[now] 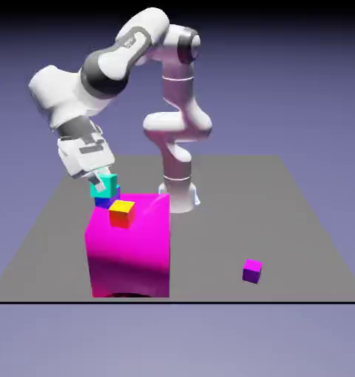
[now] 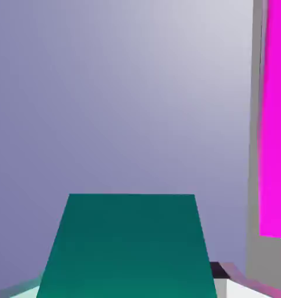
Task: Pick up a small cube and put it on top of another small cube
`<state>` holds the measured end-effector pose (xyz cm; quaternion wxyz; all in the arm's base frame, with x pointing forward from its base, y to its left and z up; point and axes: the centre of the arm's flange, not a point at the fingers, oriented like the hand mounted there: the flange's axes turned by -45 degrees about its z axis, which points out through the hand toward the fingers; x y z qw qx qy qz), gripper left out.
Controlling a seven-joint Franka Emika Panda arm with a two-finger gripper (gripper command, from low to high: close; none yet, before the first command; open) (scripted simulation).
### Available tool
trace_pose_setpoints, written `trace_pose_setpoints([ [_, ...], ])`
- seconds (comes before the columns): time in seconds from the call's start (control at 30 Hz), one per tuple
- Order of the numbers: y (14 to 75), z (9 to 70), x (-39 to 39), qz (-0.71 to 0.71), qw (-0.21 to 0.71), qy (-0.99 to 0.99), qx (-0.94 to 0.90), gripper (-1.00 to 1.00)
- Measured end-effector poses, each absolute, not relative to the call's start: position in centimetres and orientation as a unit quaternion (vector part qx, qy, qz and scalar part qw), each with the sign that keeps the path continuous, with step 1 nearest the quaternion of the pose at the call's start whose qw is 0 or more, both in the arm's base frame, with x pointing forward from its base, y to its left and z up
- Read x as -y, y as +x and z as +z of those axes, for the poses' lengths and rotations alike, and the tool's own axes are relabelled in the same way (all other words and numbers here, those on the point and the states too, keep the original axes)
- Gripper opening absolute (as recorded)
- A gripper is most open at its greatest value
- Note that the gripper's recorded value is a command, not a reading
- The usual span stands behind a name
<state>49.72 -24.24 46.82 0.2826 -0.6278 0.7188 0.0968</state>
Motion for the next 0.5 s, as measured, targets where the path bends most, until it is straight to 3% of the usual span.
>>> trace_pose_setpoints([
  [0.23, 36.5, 45.2, 27.6, 0.159, 0.22, -0.582, -0.766, -1.0],
  [0.4, 36.4, 39.9, 25.9, 0.164, 0.219, -0.58, -0.768, -1.0],
  [0.43, 36.5, 38.6, 25.4, 0.164, 0.218, -0.58, -0.768, 1.0],
  [0.5, 36.4, 38.6, 25.4, 0.164, 0.217, -0.58, -0.768, 1.0],
])
